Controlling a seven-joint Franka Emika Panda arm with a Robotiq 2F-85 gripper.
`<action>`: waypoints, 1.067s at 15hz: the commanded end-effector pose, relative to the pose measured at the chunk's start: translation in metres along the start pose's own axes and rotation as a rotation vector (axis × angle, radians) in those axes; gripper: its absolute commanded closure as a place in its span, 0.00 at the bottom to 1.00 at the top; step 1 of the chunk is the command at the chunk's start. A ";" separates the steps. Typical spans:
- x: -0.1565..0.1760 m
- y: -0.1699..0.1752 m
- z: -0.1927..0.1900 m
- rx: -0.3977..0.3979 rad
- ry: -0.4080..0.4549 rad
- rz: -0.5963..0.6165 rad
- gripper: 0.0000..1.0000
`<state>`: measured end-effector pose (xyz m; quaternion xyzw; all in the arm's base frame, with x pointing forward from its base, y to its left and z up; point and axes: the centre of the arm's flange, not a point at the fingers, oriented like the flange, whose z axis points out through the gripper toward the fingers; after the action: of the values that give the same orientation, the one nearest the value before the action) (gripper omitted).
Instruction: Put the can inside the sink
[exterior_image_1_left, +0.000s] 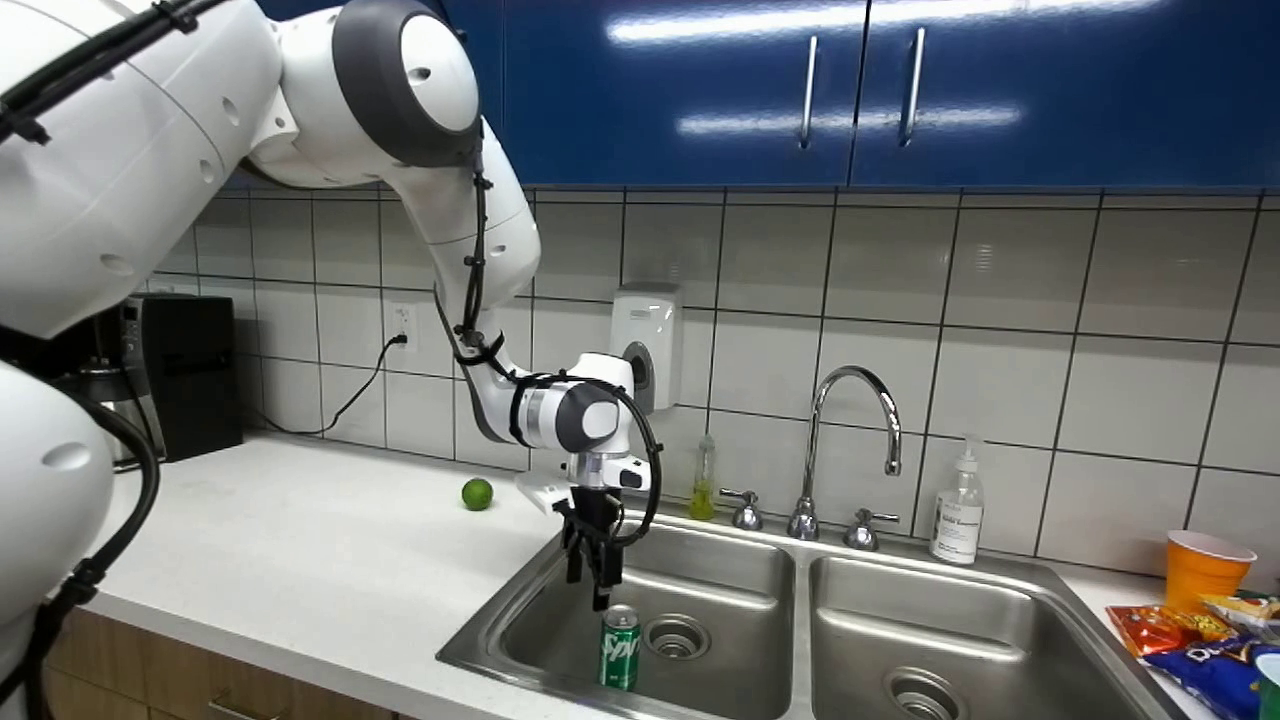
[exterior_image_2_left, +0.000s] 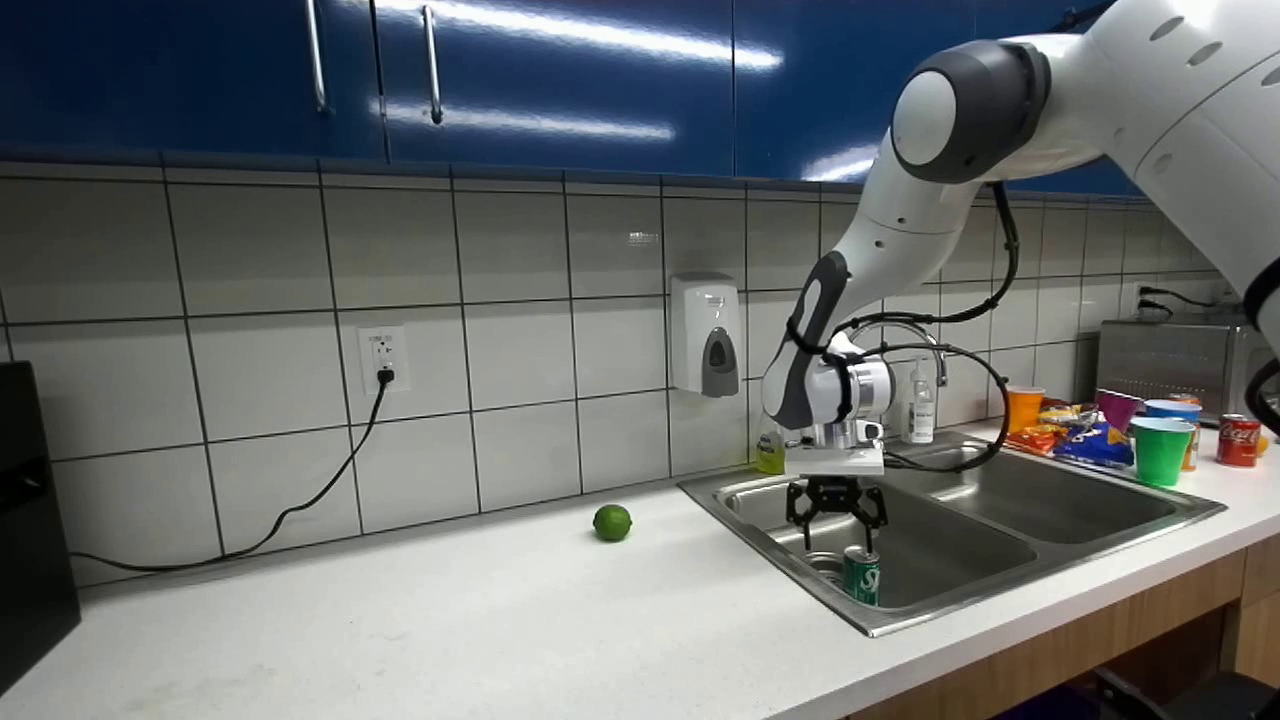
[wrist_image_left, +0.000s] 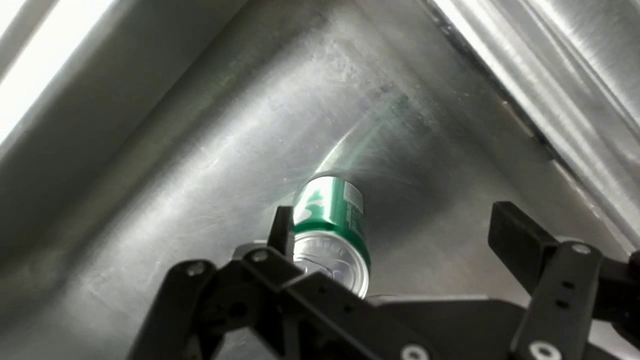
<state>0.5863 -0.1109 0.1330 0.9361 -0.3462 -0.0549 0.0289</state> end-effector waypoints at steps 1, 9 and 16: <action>-0.025 0.000 -0.031 0.010 -0.014 -0.036 0.00; -0.062 -0.013 -0.060 0.030 -0.021 -0.090 0.00; -0.107 -0.022 -0.091 0.064 -0.015 -0.158 0.00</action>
<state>0.5555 -0.0405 0.1986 0.9533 -0.2973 -0.0526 0.0007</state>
